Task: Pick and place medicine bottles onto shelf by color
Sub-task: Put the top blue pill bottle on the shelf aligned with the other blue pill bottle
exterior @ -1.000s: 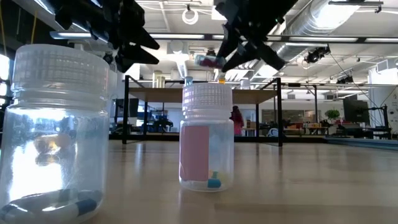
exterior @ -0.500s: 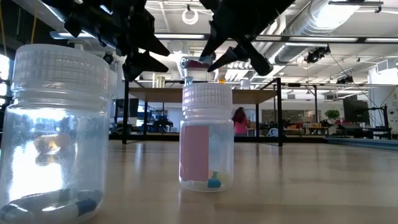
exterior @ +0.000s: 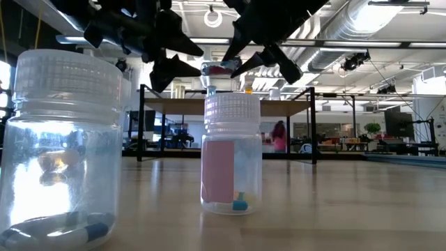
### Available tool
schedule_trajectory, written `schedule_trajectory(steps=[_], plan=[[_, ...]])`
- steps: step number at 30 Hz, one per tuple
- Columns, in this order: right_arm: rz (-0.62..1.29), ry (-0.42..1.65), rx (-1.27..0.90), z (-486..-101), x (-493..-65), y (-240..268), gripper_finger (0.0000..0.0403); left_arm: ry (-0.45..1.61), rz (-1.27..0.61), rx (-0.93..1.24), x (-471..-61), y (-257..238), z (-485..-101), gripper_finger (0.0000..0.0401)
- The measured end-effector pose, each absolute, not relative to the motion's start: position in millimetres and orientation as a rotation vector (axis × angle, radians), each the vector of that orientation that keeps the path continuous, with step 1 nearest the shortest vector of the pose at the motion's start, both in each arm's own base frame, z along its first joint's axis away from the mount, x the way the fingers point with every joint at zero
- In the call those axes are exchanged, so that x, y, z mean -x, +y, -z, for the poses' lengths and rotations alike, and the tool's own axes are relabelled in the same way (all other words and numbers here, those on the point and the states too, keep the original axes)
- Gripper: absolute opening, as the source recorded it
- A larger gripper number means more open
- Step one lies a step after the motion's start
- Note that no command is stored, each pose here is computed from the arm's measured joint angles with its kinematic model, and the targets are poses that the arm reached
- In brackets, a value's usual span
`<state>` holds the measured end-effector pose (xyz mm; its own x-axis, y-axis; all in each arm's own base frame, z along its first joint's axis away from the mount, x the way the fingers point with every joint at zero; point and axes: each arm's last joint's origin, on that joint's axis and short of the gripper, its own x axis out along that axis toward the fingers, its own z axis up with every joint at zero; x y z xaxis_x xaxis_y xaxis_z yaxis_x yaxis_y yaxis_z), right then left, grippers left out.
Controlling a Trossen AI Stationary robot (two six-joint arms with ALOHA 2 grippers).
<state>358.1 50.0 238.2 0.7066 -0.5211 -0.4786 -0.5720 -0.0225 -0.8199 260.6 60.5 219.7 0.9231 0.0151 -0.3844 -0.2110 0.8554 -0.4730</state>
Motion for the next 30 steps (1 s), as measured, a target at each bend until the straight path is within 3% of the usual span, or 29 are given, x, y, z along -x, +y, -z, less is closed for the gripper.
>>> schedule_trajectory(steps=[18, 30], plan=[[-0.014, 0.871, 1.718, -243, -361, 50, 0.0096, 0.367, -0.073, 0.527, -282, 65, -215, 0.0195], [-0.020, 0.870, 1.721, -243, -360, 51, 0.0097, 0.384, -0.040, 0.533, -282, 64, -216, 0.0109]])
